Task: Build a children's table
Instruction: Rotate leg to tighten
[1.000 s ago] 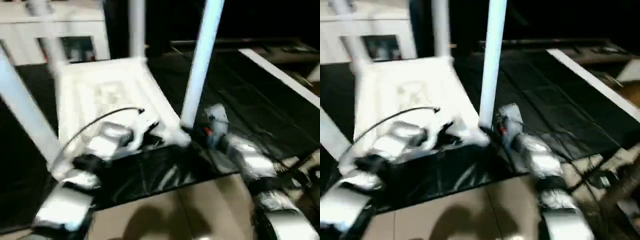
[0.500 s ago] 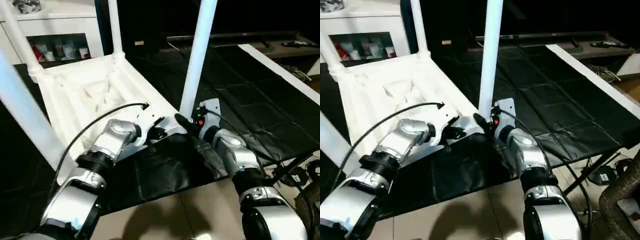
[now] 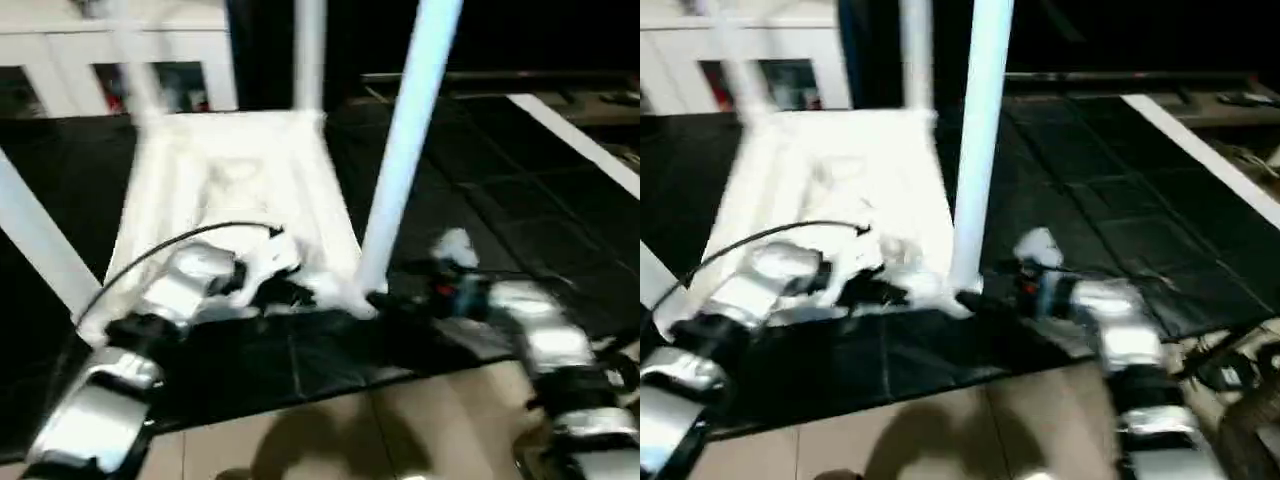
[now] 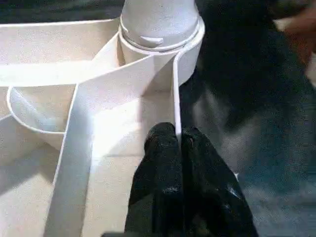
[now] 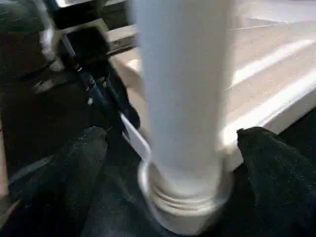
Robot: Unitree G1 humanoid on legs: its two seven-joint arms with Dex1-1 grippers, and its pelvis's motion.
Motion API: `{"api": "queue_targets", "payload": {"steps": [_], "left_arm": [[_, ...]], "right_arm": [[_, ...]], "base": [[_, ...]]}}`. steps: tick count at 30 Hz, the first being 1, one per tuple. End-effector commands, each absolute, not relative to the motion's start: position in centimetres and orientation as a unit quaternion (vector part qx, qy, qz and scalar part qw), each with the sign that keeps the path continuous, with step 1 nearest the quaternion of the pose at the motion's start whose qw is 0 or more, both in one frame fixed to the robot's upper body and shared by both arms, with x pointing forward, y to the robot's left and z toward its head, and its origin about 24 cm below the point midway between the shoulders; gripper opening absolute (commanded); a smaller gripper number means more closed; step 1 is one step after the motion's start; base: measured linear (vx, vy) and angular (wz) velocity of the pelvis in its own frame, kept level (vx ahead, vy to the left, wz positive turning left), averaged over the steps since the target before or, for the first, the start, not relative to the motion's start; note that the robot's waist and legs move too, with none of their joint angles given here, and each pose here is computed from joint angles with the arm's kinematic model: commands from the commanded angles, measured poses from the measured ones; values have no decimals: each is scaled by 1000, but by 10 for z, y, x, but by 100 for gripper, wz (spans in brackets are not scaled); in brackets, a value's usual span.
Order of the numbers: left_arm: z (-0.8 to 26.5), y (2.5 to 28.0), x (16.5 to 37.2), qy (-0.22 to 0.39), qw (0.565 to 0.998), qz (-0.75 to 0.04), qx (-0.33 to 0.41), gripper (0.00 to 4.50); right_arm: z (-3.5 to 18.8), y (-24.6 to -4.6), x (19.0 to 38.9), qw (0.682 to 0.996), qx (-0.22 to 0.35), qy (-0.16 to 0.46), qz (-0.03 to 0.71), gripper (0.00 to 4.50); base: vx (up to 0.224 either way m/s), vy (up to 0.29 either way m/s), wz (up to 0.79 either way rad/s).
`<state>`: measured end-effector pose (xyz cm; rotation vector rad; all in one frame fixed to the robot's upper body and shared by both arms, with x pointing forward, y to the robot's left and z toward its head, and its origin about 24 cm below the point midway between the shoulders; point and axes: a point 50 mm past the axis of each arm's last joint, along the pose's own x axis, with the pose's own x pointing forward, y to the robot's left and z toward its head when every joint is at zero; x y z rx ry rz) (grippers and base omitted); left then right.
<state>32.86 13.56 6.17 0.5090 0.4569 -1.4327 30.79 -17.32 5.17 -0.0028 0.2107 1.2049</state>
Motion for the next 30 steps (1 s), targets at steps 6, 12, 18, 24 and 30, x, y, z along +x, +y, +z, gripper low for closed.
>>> {"api": "queue_targets", "payload": {"steps": [6,12,18,24,30], "left_arm": [[62,129,317,203,614,-719,254,0],[61,130,313,209,584,-738,267,0],[60,130,313,209,577,-741,274,0],[60,131,316,207,584,-735,276,0],[60,131,319,206,594,-724,282,0]], "right_arm": [[57,-174,302,753,-27,129,645,447],[60,-164,303,720,-31,133,680,396],[60,-153,304,693,-28,140,706,342],[60,-151,306,687,-28,144,712,292],[58,-151,307,688,-28,147,710,246]], "base": [[0,0,0],[0,0,0],[0,0,0],[0,0,0],[0,0,0]]}}
